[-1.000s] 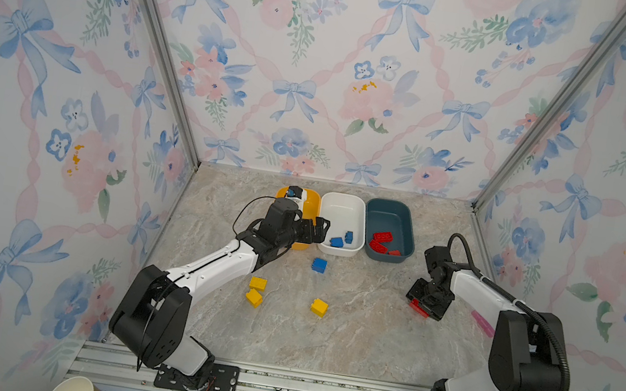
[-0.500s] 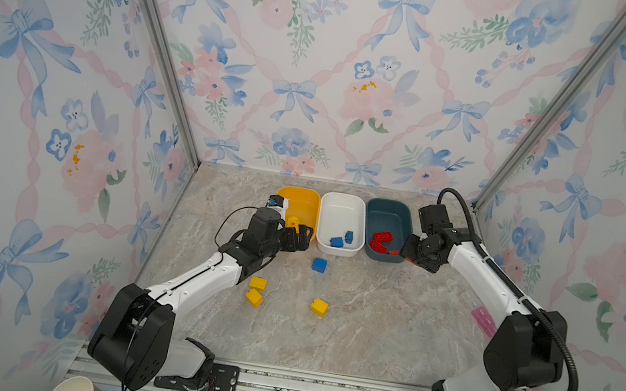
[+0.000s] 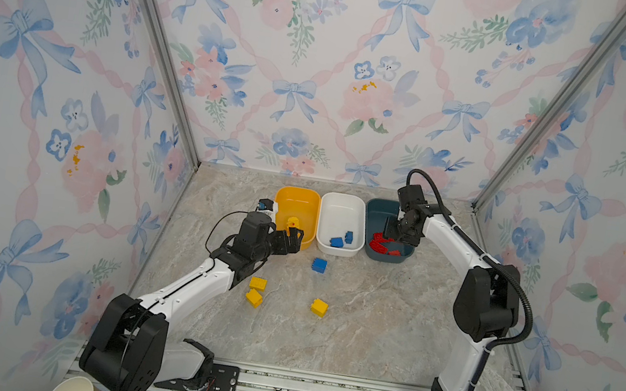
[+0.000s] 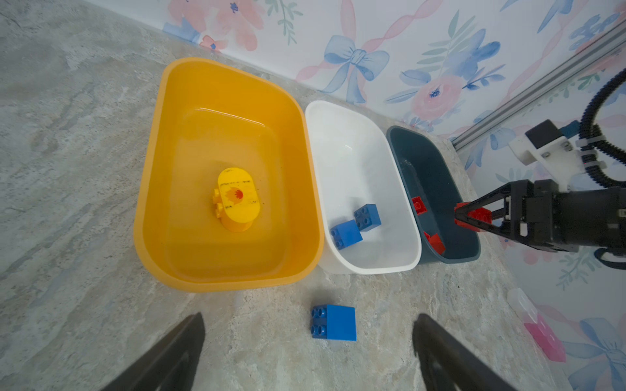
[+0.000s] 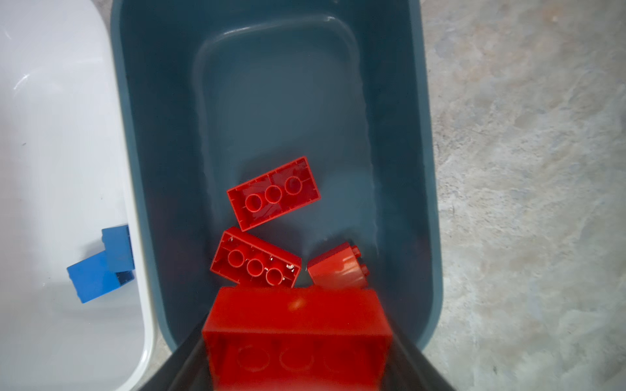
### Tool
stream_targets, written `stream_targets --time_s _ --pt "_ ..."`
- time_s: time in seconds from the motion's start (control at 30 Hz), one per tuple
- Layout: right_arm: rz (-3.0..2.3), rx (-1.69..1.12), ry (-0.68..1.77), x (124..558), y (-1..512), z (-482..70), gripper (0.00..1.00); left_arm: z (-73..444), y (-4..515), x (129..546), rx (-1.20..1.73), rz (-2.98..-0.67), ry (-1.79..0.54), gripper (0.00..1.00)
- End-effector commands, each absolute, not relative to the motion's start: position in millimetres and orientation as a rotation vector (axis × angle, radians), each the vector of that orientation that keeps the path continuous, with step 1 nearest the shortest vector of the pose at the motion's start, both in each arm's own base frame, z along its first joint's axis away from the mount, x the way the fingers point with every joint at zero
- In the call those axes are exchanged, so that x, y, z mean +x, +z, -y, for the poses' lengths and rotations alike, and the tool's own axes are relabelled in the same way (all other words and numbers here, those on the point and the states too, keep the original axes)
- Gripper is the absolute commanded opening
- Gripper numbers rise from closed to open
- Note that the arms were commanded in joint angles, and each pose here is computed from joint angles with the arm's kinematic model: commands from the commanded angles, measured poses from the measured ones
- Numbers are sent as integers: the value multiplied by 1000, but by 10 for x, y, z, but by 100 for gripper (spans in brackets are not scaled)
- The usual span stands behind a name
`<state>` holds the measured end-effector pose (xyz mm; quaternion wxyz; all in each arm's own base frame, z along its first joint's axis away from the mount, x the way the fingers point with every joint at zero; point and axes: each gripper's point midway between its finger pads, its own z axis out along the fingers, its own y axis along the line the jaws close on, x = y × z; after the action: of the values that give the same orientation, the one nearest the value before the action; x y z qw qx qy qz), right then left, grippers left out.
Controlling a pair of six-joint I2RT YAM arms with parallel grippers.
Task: Sort the legos into containers by color
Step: 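Drop the red brick into the teal bin with the right gripper while the left moves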
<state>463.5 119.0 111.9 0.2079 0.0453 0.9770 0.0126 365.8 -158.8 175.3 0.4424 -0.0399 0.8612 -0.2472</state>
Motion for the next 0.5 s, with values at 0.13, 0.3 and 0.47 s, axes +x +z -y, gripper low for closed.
stream_targets --time_s 0.13,0.3,0.47 --pt "-2778 38 10 4674 853 -1256 64 1490 1658 3605 -120 -2166 -578 98" --pt "-2792 31 21 4657 806 -1273 78 1466 1641 3605 -124 -2172 -566 98" --pt "-2780 33 34 4660 880 -1274 87 1444 1627 3600 -128 -2179 -549 98"
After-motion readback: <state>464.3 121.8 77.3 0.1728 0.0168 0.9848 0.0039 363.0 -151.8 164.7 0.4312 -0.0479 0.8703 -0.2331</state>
